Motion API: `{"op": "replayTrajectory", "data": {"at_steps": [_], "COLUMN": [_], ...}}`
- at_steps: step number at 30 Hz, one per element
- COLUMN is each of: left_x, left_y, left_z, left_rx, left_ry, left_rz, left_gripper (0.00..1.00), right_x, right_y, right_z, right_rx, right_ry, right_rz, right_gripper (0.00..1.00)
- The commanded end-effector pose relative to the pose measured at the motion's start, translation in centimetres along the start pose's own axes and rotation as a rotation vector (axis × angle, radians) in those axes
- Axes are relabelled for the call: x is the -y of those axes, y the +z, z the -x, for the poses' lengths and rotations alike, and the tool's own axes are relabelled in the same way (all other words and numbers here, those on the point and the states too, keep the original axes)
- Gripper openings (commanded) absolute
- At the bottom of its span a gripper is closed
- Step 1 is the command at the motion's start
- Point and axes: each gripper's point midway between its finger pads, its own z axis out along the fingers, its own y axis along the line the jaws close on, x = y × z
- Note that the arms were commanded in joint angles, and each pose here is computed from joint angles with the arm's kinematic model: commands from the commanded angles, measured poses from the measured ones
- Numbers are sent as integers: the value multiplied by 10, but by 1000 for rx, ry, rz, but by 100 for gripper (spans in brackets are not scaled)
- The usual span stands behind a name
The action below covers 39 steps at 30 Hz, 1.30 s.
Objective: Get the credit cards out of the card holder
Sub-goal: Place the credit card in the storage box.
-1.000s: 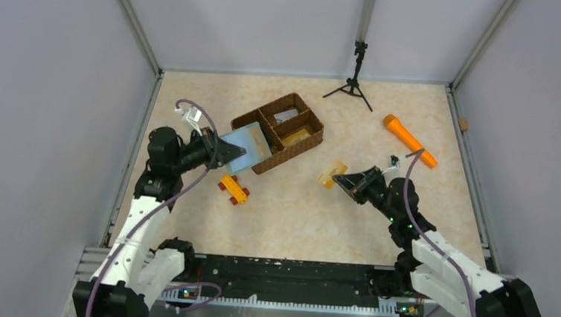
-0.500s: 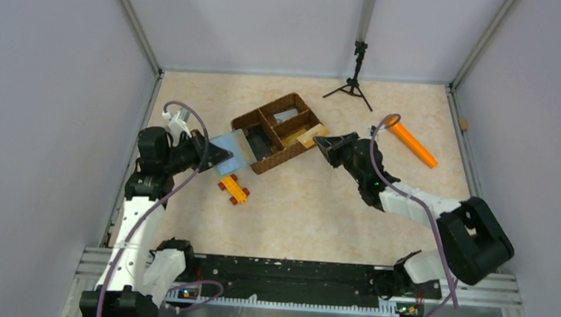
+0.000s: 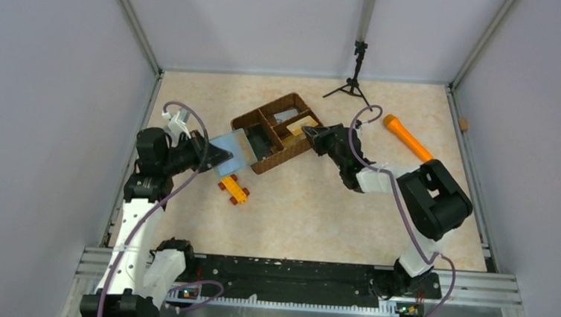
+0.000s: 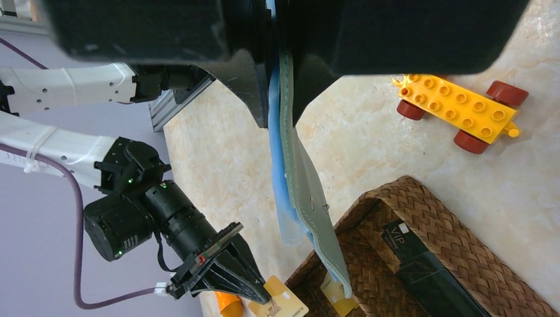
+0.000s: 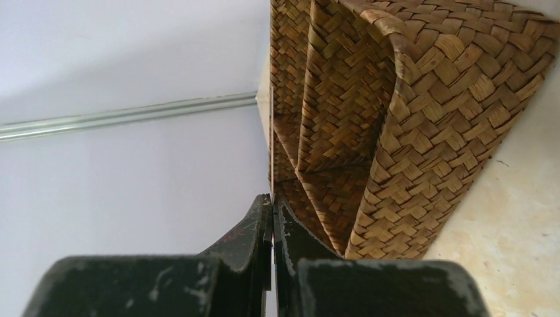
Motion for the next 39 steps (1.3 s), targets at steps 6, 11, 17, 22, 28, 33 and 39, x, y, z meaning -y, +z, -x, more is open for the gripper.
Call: {"op": "replayTrajectory", "data": {"at_steps": [6,11,17,22,28,33,39], "left_x": [11,12,12,13,21,24,41], "left_y": [-3,-4,-4,-3,0,4,16], "left_z": [8,8,8,6,-2,-11,-33], "left_rx": [23,26,22,14,-39,-65,-115], "left_ry": [48,47,40,36,18,-42,-52], "left_rz": [-55,-59,-70,-85,-176,-231,-289], "left_gripper": [0,0,0,0,0,0,0], "right_x": [-23,-20,-22,-36,-52,-35,-37], "right_y": [25,33,28,-1,-44,-78,-134], "right_z": [-3,-3,1,10,-2,-5,-25], "right_rx": [28,59,84,104,-24,-108,-245], "right_ry": [57,34,6,-53,-277,-435,-572], "right_rz": [79,43,-1,44,127,64,250], "right_gripper": [0,6,48,49,78,92,93]}}
